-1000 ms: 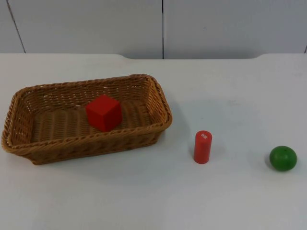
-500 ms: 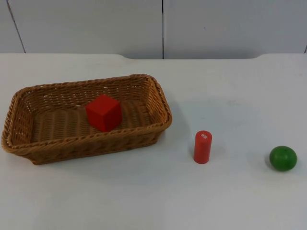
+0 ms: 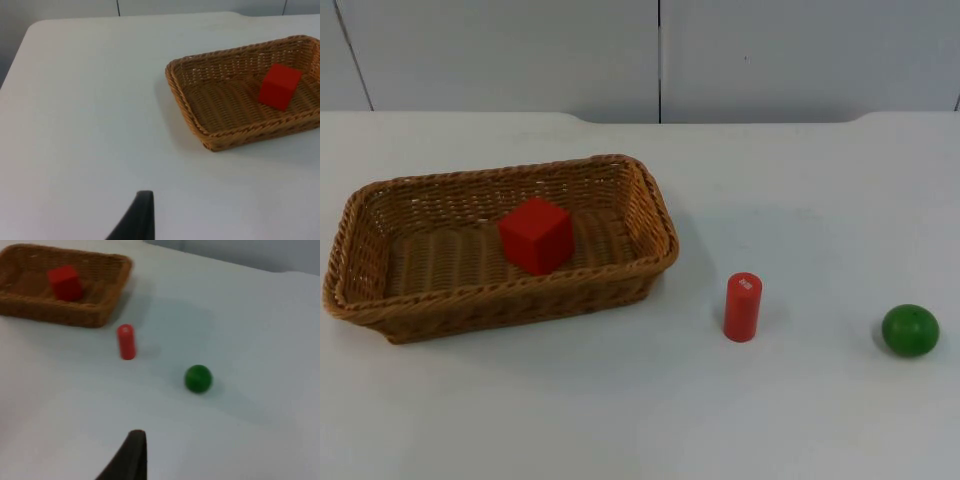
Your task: Pick up the basket with the left hand and place the object to the left of the red cylinder into the basket with the right hand.
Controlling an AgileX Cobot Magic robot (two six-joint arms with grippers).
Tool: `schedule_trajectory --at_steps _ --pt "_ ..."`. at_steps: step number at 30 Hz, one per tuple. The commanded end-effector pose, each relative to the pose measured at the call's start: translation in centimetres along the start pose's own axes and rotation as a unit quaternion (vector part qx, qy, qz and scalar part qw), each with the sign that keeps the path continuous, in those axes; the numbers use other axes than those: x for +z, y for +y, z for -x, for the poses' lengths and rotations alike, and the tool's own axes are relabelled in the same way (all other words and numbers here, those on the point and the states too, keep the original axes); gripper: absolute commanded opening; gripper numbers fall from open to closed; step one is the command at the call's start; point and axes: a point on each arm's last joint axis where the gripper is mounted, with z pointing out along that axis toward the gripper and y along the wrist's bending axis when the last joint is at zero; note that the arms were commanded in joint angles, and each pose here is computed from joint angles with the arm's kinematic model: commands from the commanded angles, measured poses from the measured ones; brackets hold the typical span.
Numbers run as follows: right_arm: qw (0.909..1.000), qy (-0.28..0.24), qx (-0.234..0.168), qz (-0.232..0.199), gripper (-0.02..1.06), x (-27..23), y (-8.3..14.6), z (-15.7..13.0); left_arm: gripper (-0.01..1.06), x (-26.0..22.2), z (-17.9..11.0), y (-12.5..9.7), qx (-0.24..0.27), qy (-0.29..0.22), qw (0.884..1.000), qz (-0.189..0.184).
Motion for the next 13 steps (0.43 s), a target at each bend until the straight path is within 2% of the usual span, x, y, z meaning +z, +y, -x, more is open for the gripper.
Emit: schedule_trajectory --at_steps 1,4,5,10,13 --pt "0.9996 0.0 0.016 -0.023 1.05 0.05 0.1 -0.12 1.05 0.05 -0.16 0.0 -0.002 0.002 1.0 -0.001" --pt "0.9961 0.002 0.043 -0.076 1.05 0.02 0.2 -0.13 1.05 0.05 -0.16 0.0 -0.002 0.002 1.0 -0.001" --pt "0.9961 0.002 0.043 -0.076 1.05 0.02 0.2 -0.13 1.05 0.05 -0.16 0.0 -0.002 0.002 1.0 -0.001" --pt "0.9881 0.004 0.073 -0.135 1.05 0.0 0.31 -0.14 1.05 0.05 -0.16 0.0 -0.002 0.002 1.0 -0.001" --pt "0.9857 0.005 0.08 -0.148 1.05 -0.01 0.33 -0.14 1.05 0.05 -0.16 0.0 -0.002 0.002 1.0 -0.001"
